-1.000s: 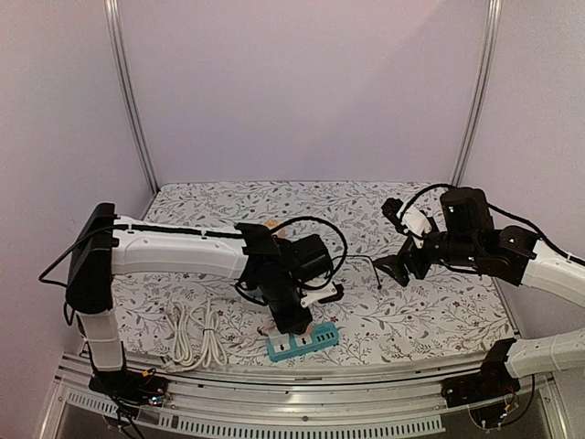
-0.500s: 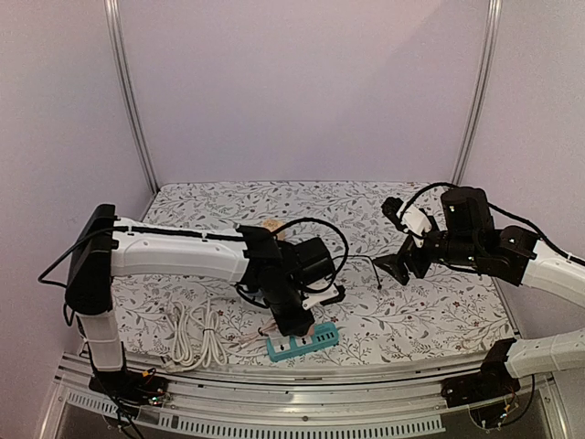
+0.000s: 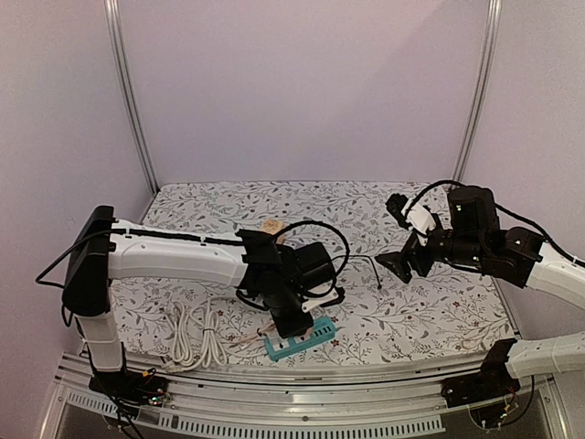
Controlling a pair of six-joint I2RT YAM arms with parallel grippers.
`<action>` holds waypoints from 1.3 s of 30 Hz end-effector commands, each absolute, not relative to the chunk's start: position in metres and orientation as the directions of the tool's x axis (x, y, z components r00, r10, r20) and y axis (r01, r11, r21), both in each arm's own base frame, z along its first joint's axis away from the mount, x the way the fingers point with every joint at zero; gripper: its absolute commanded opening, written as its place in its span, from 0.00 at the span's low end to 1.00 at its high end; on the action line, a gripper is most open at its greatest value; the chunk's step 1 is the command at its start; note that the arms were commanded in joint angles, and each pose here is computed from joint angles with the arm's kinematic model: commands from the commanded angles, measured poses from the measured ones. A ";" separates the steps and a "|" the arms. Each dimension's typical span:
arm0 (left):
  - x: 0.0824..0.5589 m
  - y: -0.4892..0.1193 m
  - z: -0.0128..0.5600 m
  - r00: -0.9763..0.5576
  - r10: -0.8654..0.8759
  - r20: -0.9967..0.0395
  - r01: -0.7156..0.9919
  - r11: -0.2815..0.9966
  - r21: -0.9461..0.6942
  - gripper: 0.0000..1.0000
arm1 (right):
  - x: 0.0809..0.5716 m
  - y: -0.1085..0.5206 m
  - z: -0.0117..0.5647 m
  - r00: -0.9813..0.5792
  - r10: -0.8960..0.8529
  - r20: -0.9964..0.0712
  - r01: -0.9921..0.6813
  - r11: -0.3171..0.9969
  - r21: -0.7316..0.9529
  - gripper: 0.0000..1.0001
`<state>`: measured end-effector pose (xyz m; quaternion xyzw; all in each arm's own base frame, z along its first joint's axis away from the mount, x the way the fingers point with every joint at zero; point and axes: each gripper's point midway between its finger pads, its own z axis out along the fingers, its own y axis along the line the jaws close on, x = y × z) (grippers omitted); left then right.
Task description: Insert the plug
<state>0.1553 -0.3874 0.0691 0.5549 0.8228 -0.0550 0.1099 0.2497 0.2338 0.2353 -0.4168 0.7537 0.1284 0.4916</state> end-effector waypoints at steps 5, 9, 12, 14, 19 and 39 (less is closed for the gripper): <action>0.152 -0.370 0.061 -0.348 0.922 -0.168 0.930 0.363 0.067 0.00 | 0.250 0.235 0.233 -0.156 -0.509 -0.847 -0.755 0.614 -0.229 0.99; 0.158 -0.387 0.091 -0.340 0.907 -0.247 0.929 0.365 0.064 0.00 | 0.251 0.235 0.232 -0.159 -0.513 -0.844 -0.755 0.613 -0.231 0.99; 0.160 -0.386 0.097 -0.361 0.895 -0.261 0.920 0.388 0.058 0.00 | 0.252 0.236 0.230 -0.163 -0.520 -0.838 -0.757 0.611 -0.232 0.99; 0.156 -0.381 0.090 -0.384 0.891 -0.241 0.915 0.402 0.030 0.00 | 0.252 0.236 0.229 -0.164 -0.521 -0.837 -0.759 0.609 -0.231 0.99; 0.158 -0.380 0.076 -0.421 0.881 -0.218 0.902 0.431 0.003 0.00 | 0.251 0.236 0.229 -0.163 -0.523 -0.836 -0.760 0.607 -0.231 0.99; 0.154 -0.379 0.064 -0.445 0.874 -0.194 0.894 0.448 -0.034 0.00 | 0.251 0.237 0.224 -0.165 -0.534 -0.829 -0.766 0.599 -0.234 0.99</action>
